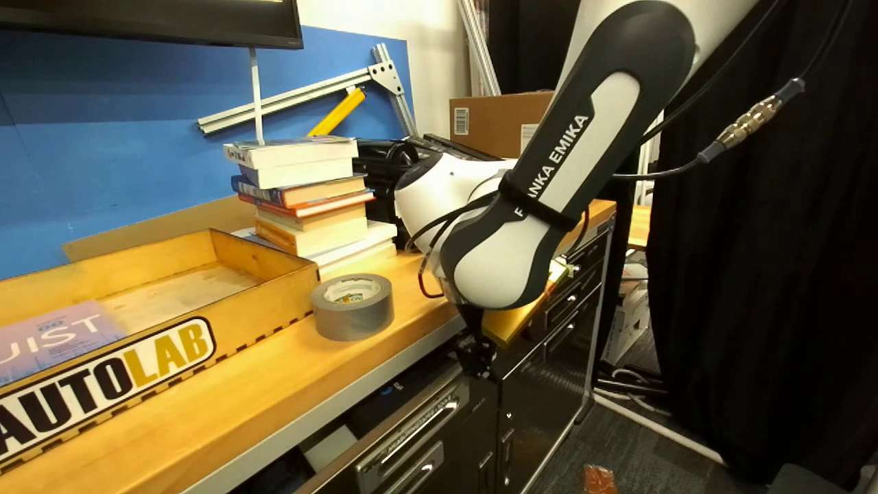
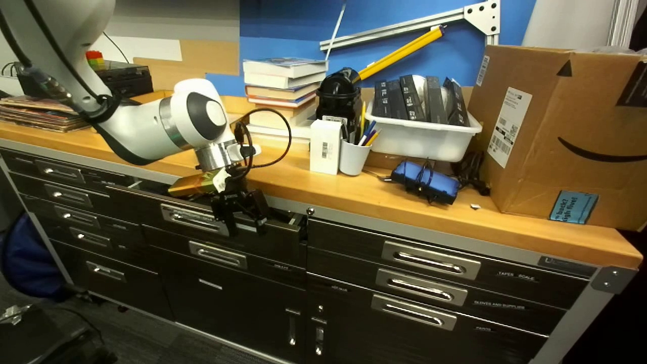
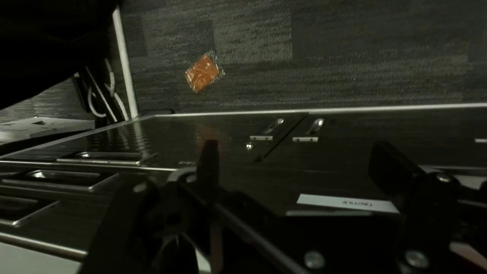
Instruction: Pick up the blue object from the counter and put it in the open drawer and close it
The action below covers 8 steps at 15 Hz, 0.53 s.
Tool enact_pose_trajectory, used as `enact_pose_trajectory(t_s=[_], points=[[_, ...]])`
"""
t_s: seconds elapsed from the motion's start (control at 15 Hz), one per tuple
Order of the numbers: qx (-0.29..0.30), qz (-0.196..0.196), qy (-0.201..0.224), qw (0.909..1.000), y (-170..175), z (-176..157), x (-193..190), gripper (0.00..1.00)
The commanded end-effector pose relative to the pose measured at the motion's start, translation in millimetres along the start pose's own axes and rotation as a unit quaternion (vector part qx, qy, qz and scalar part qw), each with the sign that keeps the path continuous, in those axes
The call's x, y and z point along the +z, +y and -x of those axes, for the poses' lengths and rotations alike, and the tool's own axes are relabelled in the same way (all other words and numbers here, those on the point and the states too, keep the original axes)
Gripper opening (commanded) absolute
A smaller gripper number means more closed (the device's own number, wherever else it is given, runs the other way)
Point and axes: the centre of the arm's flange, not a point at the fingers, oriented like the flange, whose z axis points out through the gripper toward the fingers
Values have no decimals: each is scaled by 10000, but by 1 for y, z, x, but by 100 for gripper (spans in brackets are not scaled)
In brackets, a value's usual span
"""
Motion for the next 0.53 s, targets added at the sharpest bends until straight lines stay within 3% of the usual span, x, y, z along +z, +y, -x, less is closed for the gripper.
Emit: enact_pose_trajectory(t_s=[0.0, 0.27, 0.47], points=[[573, 346, 704, 9953, -9, -16, -8, 100], [1035, 824, 1398, 9813, -15, -18, -14, 100], [1268, 767, 1619, 9756, -11, -4, -28, 100]])
